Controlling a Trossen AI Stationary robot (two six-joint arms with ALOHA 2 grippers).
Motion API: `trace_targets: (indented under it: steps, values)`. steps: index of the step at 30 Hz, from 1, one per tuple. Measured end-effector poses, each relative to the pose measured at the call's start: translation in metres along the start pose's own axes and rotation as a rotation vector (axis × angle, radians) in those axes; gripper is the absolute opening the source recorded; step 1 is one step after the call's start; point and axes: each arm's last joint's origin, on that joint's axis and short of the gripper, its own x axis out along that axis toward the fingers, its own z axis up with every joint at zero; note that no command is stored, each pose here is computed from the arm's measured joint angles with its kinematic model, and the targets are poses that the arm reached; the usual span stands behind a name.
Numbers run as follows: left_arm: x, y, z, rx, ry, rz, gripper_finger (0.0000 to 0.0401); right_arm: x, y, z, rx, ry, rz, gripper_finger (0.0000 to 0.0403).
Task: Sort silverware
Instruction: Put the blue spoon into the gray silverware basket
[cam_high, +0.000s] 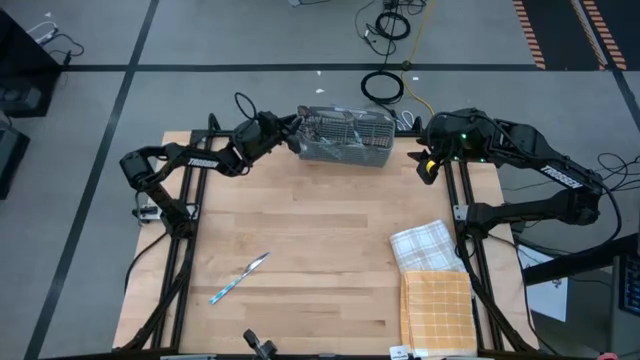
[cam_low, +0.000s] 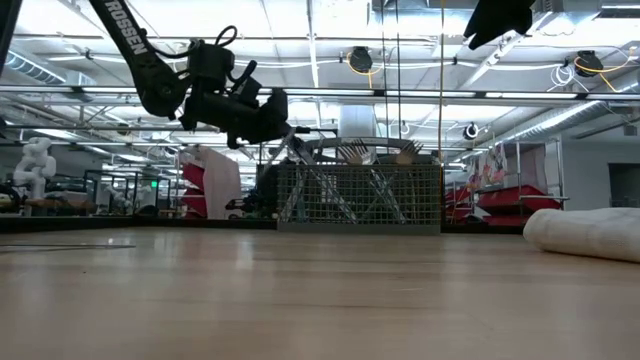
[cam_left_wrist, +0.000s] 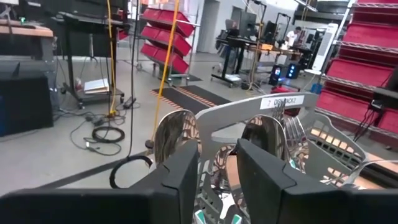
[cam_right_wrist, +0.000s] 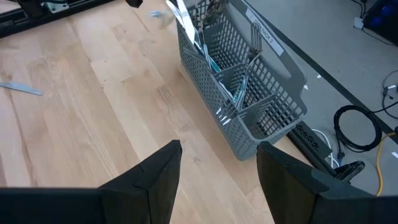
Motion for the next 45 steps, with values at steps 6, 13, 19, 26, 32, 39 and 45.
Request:
trace_targets:
  steps: [6, 13, 19, 26, 32, 39, 45]
  values:
    - [0.000, 0.000, 0.000, 0.001, 0.000, 0.011, 0.0117, 0.000, 0.000, 0.000, 0.000, 0.000, 0.000, 0.0199]
    - [-0.023, -0.007, 0.028, -0.013, 0.105, -0.146, 0.0117, 0.000, 0.000, -0.002, 0.004, 0.018, -0.003, 0.0199]
    - [-0.069, -0.009, 0.043, 0.198, 0.372, -0.192, 0.0117, 0.000, 0.000, -0.002, 0.003, 0.024, -0.005, 0.0199]
    - [-0.068, -0.008, 0.005, 0.428, 0.646, -0.219, 0.0118, 0.000, 0.000, 0.002, -0.018, -0.018, -0.004, 0.0199]
    - [-0.052, -0.007, -0.032, 0.524, 0.781, -0.140, 0.0118, 0.000, 0.000, 0.003, -0.013, -0.030, -0.001, 0.0199]
    - [-0.036, -0.016, -0.041, 0.603, 0.686, -0.189, 0.0118, 0.000, 0.000, 0.001, 0.000, -0.013, 0.002, 0.0199]
    - [-0.026, -0.023, -0.054, 0.625, 0.768, -0.210, 0.0118, 0.000, 0.000, -0.002, -0.006, 0.016, -0.003, 0.0199]
